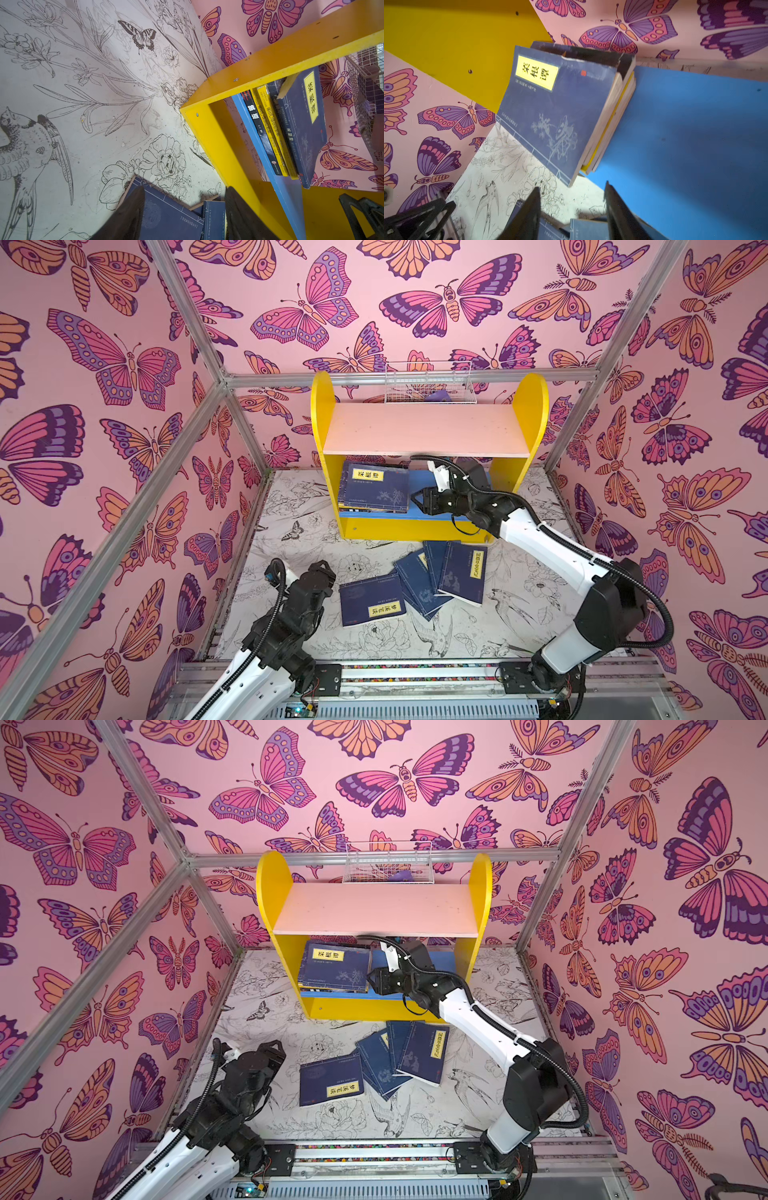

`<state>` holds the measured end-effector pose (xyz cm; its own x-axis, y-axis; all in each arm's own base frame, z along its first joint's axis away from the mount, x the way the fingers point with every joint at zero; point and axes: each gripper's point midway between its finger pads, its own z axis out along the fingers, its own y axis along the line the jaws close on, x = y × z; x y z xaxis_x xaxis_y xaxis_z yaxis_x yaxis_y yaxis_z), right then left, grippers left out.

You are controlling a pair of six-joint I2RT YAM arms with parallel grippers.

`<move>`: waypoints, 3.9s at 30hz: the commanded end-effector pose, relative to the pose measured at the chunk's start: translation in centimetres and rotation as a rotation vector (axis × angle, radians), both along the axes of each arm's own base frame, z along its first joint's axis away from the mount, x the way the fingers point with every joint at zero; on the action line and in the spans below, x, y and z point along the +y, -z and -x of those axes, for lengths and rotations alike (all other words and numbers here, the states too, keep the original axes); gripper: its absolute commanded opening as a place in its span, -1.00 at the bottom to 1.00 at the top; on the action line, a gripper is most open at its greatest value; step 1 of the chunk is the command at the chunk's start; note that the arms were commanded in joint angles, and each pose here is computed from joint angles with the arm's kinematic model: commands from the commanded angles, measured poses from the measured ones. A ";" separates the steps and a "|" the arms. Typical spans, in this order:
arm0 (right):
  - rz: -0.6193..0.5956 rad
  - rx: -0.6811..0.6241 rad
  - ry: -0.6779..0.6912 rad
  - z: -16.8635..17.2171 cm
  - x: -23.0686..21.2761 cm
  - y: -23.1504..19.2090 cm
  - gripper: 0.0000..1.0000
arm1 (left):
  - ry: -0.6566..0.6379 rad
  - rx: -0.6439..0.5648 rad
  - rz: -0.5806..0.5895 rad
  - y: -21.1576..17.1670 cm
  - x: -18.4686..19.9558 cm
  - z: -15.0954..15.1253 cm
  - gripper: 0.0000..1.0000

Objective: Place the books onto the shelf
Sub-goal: 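Push the dark blue book flat onto the stack with the right gripper, then reach both grippers down to the next dark blue book on the table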

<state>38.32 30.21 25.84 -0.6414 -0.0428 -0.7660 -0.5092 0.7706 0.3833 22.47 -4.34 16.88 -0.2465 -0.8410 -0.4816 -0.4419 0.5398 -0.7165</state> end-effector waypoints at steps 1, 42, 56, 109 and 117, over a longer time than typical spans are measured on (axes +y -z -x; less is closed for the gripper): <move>0.161 -0.009 -0.065 2.1 -0.7 2.0 -0.13 | -0.006 -0.024 -0.026 -0.8 0.4 -0.2 0.26; 0.508 -0.213 -0.174 -3.8 5.6 3.3 0.36 | -0.038 0.002 0.001 0.7 1.1 0.5 0.29; 0.418 -0.186 -0.205 -4.1 7.8 2.9 0.33 | -0.036 0.000 0.009 0.7 1.1 0.5 0.29; 0.305 -0.287 0.021 -4.1 4.7 -3.6 0.61 | 0.179 -0.002 -0.107 -1.2 -2.2 -1.5 0.32; 0.281 -0.175 0.131 2.7 -2.8 -1.8 0.64 | 0.518 0.019 -0.173 0.6 -8.6 -3.5 0.32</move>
